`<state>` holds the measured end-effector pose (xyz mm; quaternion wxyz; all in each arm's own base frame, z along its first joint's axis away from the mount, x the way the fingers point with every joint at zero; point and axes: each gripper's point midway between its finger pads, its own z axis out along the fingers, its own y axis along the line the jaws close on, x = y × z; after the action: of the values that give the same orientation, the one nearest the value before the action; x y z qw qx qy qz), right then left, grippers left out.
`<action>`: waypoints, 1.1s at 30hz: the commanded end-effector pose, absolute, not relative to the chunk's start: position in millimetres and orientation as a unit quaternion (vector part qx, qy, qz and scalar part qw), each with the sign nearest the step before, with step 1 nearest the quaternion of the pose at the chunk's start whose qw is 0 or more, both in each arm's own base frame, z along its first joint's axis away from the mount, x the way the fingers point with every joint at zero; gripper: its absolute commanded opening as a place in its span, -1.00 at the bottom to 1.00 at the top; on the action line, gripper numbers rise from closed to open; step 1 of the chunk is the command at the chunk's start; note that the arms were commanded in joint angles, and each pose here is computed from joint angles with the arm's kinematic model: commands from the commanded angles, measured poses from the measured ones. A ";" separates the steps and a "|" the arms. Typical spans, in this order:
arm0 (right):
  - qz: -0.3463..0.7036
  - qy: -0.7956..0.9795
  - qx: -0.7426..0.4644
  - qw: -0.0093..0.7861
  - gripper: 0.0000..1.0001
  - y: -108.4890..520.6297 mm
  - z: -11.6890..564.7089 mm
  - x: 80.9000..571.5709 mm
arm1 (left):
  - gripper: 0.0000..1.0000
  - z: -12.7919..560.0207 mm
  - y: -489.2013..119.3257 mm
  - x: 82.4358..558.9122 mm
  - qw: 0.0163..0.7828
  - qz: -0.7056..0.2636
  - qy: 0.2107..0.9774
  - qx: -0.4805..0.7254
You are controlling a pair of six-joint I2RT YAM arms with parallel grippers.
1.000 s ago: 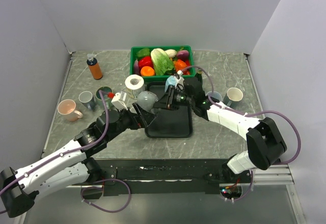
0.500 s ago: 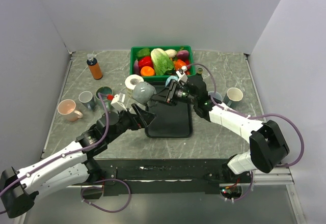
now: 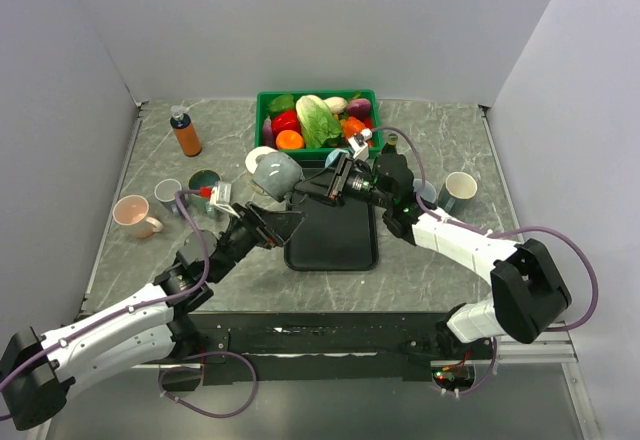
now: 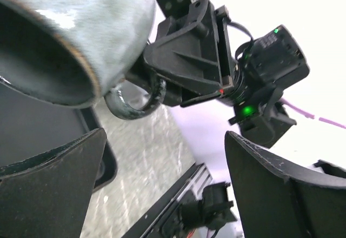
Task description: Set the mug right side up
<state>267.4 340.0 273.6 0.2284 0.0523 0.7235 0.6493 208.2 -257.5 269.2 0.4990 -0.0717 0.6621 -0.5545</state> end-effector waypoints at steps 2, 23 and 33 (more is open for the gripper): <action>0.742 0.605 -0.027 0.289 -1.00 331.1 378.4 236.8 | 0.93 308.7 -254.9 210.5 0.531 -0.598 0.595 -0.083; 0.762 0.591 -0.063 0.255 -1.00 333.5 374.9 203.3 | 0.46 334.9 -238.6 220.6 0.565 -0.616 0.533 -0.133; 0.737 0.619 -0.122 0.244 -1.00 344.1 352.7 179.0 | 0.27 342.5 -227.4 222.2 0.576 -0.614 0.517 -0.154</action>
<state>226.4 345.1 321.0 0.2331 -0.0166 0.6626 0.7116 225.3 -243.9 301.5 0.5494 -0.1335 0.5789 -0.5876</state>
